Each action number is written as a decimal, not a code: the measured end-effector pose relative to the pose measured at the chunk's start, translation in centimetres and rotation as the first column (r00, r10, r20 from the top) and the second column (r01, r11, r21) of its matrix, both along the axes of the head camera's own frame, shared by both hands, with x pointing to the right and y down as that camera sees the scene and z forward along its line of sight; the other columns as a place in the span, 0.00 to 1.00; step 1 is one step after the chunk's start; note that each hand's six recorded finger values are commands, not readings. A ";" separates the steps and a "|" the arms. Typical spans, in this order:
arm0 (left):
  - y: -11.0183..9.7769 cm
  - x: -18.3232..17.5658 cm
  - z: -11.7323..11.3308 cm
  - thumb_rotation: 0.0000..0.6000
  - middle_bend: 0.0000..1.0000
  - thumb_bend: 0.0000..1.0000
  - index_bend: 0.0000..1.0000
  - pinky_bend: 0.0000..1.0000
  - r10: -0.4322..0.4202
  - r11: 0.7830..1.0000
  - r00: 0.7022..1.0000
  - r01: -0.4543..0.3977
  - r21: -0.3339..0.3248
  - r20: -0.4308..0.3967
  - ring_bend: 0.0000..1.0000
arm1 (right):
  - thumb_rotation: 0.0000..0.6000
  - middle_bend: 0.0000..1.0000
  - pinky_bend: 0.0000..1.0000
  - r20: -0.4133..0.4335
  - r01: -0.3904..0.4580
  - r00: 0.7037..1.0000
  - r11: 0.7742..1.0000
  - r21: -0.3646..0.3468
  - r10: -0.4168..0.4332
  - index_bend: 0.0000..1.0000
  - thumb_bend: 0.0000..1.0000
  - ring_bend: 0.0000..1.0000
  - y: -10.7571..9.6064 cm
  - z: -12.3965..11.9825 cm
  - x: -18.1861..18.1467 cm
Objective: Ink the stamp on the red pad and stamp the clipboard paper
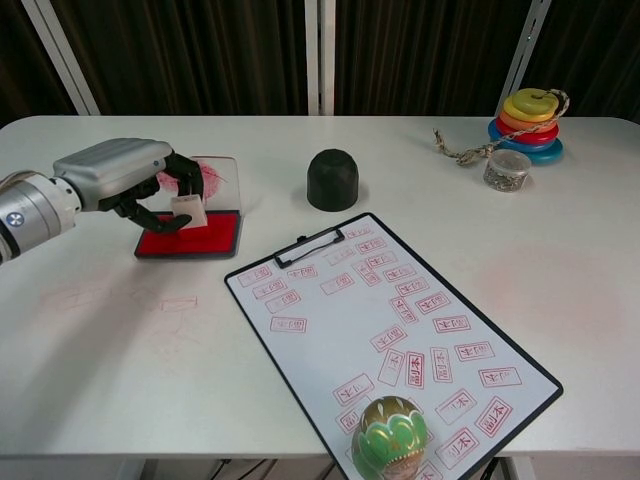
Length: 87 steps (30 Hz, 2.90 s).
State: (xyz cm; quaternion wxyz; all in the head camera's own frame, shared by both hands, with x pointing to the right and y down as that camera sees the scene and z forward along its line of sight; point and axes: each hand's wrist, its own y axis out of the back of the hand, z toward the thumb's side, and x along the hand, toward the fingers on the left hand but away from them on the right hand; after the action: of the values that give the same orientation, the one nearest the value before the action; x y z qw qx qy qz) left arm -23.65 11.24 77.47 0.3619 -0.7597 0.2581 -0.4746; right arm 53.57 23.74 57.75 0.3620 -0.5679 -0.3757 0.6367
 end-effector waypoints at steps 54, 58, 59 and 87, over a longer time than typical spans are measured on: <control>12.1 12.3 -6.6 1.00 0.65 0.45 0.61 1.00 0.318 0.947 0.927 -0.300 0.117 -0.197 0.99 | 1.00 0.00 0.00 0.025 -0.010 1.000 1.000 -0.015 0.010 0.00 0.31 0.00 0.7 0.6 0.5; 11.8 12.6 -5.8 1.00 0.65 0.45 0.61 1.00 0.317 0.947 0.933 -0.302 0.106 -0.172 0.99 | 1.00 0.00 0.00 0.023 -0.016 1.000 1.000 -0.014 0.016 0.00 0.31 0.00 0.7 0.6 0.7; 11.8 12.7 -5.7 1.00 0.65 0.45 0.61 1.00 0.319 0.947 0.933 -0.304 0.106 -0.167 0.99 | 1.00 0.00 0.00 0.023 -0.017 1.000 1.000 -0.014 0.017 0.00 0.31 0.00 0.7 0.6 0.8; 12.3 12.5 -4.5 1.00 0.66 0.45 0.62 1.00 0.333 0.942 0.932 -0.322 0.099 -0.141 0.99 | 1.00 0.00 0.00 0.018 -0.019 1.000 1.000 -0.021 0.019 0.00 0.32 0.00 0.7 0.8 0.9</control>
State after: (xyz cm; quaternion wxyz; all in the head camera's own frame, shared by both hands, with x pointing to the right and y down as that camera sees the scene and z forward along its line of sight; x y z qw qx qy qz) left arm -11.13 23.59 73.01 0.4425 -0.8129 0.1727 -0.3369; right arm 54.47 24.42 58.52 0.3467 -0.5736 -0.3777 0.6389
